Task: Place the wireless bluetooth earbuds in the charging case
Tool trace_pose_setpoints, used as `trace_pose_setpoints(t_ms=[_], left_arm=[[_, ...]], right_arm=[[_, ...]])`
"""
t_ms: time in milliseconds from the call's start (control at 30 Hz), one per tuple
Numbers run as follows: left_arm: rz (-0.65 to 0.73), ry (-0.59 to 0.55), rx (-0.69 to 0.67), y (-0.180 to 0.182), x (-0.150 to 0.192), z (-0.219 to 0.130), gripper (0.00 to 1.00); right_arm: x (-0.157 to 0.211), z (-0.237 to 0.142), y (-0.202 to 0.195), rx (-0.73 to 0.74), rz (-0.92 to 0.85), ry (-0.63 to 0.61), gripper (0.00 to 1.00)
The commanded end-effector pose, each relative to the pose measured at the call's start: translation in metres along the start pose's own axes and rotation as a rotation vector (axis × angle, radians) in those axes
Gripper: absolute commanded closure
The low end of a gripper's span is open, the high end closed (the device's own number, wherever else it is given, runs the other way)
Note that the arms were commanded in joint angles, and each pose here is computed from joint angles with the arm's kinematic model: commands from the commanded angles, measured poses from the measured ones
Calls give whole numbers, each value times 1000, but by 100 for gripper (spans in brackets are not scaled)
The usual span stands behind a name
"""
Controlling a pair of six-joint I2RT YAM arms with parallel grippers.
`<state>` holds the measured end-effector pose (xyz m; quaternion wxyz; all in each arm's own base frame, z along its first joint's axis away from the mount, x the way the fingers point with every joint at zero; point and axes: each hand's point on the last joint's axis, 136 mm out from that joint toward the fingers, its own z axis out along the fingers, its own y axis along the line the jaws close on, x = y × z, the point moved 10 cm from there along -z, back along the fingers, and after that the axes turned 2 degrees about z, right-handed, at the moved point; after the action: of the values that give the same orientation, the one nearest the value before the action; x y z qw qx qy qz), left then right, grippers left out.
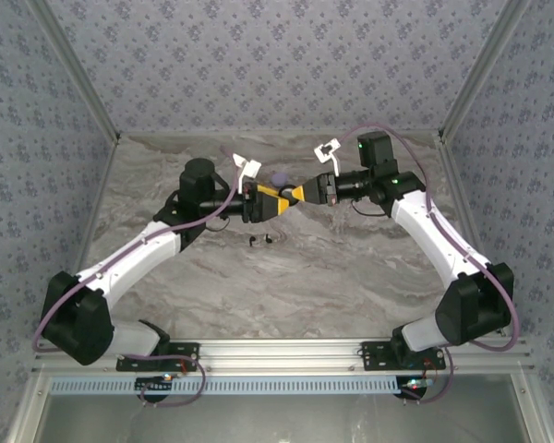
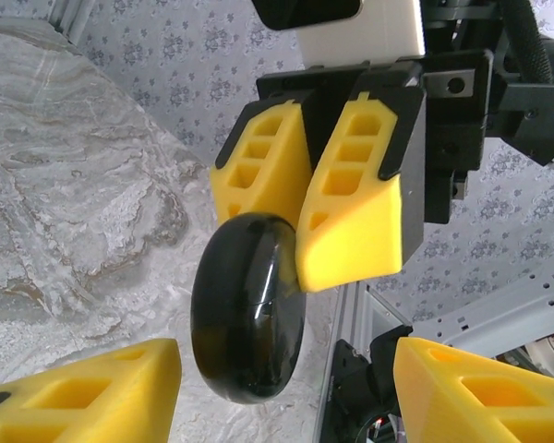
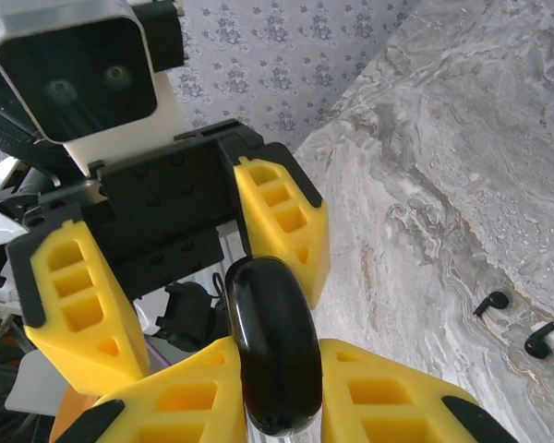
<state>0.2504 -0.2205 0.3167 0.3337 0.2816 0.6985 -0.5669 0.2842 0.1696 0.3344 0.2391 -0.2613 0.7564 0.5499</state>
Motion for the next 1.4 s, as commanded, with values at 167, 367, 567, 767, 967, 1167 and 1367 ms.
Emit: trace_pose_setpoints(t_ms=[167,367,567,767,967,1167,1367], left_arm=[[28,-15,4,-9,-2,2,41],[23,-13,-3,-8,-3,3,50],[26,-20,-9,-8,-5,3,54],[28,-25,-10,-10,-5,2,53],[30,-31,-13,-10,-7,1,53],[26,-30,-15,-9,-6,2,53],[18,-28,-17,-8,-5,2,61]], right_arm=[[-10,-1,28,-64,-73,-16,78],[-10,-1,30,-66,-75,-14,78],[-8,0,29,-64,-73,-7,78],[-6,1,30,-66,-77,4,78],[-4,1,30,-67,-77,13,78],[-2,1,31,-70,-80,19,78],[-1,2,32,-73,-85,26,77]])
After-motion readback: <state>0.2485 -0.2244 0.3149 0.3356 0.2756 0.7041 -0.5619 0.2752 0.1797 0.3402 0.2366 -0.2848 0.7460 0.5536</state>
